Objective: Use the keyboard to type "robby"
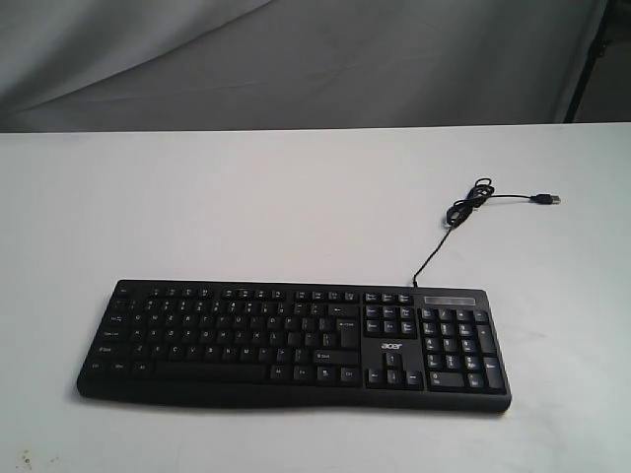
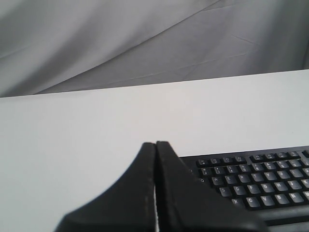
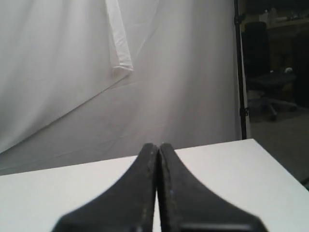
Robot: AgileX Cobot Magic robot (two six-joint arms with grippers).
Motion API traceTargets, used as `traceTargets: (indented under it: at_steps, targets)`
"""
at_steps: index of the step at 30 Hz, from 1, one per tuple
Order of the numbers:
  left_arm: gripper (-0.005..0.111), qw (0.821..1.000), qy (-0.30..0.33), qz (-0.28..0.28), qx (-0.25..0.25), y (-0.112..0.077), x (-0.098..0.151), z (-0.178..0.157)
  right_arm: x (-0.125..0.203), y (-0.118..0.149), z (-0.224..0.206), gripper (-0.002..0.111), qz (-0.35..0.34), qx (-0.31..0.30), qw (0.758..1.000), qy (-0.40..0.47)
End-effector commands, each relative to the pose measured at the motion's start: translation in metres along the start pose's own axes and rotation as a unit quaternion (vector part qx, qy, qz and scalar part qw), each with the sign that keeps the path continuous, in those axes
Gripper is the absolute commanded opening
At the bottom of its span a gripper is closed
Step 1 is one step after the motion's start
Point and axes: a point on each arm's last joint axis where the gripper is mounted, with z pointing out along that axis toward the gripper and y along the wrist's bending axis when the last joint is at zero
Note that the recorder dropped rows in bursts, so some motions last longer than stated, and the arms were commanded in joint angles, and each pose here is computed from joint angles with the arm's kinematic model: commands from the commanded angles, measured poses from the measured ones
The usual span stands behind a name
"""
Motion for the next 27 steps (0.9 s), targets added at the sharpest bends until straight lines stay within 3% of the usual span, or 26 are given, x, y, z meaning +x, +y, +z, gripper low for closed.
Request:
traceTargets:
  at_steps: [1, 10, 14, 19, 23, 27]
  targets:
    - [0.0, 1.0, -0.002, 0.001, 0.003, 0.0, 0.001, 0.0, -0.001, 0.003, -0.006, 0.0, -0.034, -0.018, 0.999, -0.021]
    - [0.0, 1.0, -0.002, 0.001, 0.003, 0.0, 0.001, 0.0, 0.0, 0.004, -0.007, 0.0, 0.001, -0.028, 0.999, -0.014]
    - [0.0, 1.0, -0.002, 0.001, 0.003, 0.0, 0.001, 0.0, 0.0, 0.004, -0.007, 0.0, 0.099, -0.03, 0.995, -0.011]
    - [0.0, 1.0, -0.002, 0.001, 0.003, 0.0, 0.001, 0.0, 0.002, 0.007, -0.007, 0.0, 0.24, -0.041, 0.97, 0.009]
    - [0.0, 1.0, -0.002, 0.001, 0.003, 0.0, 0.001, 0.0, 0.003, 0.008, -0.007, 0.0, 0.229, -0.043, 0.972, 0.013]
    - [0.0, 1.0, -0.002, 0.001, 0.003, 0.0, 0.001, 0.0, 0.01, 0.012, -0.008, 0.0, 0.085, -0.066, 0.993, 0.046]
